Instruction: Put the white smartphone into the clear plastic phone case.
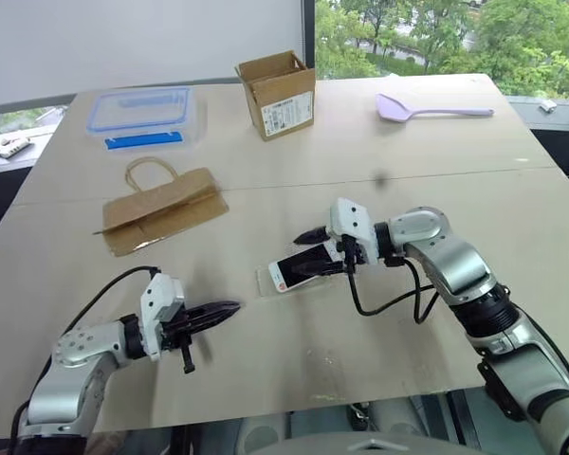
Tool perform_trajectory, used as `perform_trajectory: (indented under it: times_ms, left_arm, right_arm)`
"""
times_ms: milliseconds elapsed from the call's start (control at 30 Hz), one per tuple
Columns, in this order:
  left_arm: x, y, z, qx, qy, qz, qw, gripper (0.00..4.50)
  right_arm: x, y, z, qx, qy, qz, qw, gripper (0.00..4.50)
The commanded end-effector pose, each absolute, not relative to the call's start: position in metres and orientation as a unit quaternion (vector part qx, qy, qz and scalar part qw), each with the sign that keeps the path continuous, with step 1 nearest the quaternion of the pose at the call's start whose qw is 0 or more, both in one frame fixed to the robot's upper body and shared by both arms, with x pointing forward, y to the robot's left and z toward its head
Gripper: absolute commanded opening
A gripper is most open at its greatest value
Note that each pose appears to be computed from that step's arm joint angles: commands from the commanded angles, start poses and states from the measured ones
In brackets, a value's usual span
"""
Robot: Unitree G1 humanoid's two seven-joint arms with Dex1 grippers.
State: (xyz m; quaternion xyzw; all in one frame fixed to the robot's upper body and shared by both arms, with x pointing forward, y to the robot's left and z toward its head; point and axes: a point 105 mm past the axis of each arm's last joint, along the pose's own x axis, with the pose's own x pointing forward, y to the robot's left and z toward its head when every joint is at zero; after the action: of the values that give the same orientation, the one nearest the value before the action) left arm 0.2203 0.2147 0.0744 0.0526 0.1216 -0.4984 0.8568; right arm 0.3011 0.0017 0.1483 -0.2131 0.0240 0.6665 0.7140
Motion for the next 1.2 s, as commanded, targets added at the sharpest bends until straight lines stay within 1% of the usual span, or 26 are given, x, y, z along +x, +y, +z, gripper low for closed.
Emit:
perform_trajectory:
  times_ms: [33, 100, 167, 200, 233, 333, 400, 600, 700, 767, 900, 1033, 1133, 1200]
  left_arm:
    - [0.221, 0.214, 0.079, 0.062, 0.11, -0.503, 0.855, 0.0]
    - [0.221, 0.214, 0.079, 0.063, 0.11, -0.503, 0.855, 0.0]
    - [0.22, 0.215, 0.078, 0.063, 0.11, -0.501, 0.856, 0.0]
    - [0.22, 0.215, 0.078, 0.063, 0.11, -0.501, 0.856, 0.0]
    - [0.219, 0.215, 0.078, 0.063, 0.11, -0.501, 0.856, 0.0]
    - [0.218, 0.215, 0.078, 0.062, 0.111, -0.5, 0.857, 0.0]
    - [0.217, 0.215, 0.077, 0.062, 0.112, -0.5, 0.857, 0.0]
    - [0.218, 0.214, 0.077, 0.061, 0.113, -0.501, 0.856, 0.0]
    - [0.218, 0.213, 0.077, 0.061, 0.114, -0.502, 0.855, 0.0]
    - [0.218, 0.213, 0.077, 0.061, 0.114, -0.503, 0.855, 0.0]
    - [0.218, 0.213, 0.077, 0.06, 0.114, -0.503, 0.855, 0.0]
    - [0.218, 0.212, 0.077, 0.059, 0.114, -0.502, 0.855, 0.0]
    - [0.217, 0.211, 0.077, 0.058, 0.114, -0.501, 0.856, 0.0]
    - [0.216, 0.211, 0.077, 0.057, 0.114, -0.5, 0.856, 0.0]
  right_arm:
    - [0.31, 0.008, 0.155, -0.242, -0.004, 0.652, 0.719, 3.97]
    - [0.309, 0.011, 0.152, -0.245, -0.009, 0.653, 0.717, 3.97]
    - [0.304, 0.014, 0.146, -0.239, -0.005, 0.665, 0.707, 3.18]
    - [0.3, 0.014, 0.142, -0.238, 0.001, 0.672, 0.701, 2.67]
    - [0.298, 0.014, 0.136, -0.243, 0.006, 0.674, 0.698, 2.25]
    - [0.297, 0.014, 0.127, -0.246, 0.016, 0.675, 0.695, 0.66]
    - [0.296, 0.014, 0.123, -0.246, 0.023, 0.676, 0.694, 0.07]
    - [0.293, 0.008, 0.085, -0.291, 0.081, 0.67, 0.678, 0.07]
    - [0.291, 0.002, 0.061, -0.316, 0.127, 0.667, 0.663, 0.07]
    - [0.289, 0.001, 0.05, -0.314, 0.153, 0.663, 0.662, 0.07]
    - [0.291, 0.002, 0.036, -0.306, 0.193, 0.648, 0.67, 0.07]
    - [0.281, 0.0, 0.023, -0.3, 0.233, 0.659, 0.649, 0.07]
    - [0.274, -0.002, 0.021, -0.287, 0.247, 0.667, 0.642, 0.07]
    - [0.276, -0.001, 0.024, -0.273, 0.245, 0.661, 0.654, 0.07]
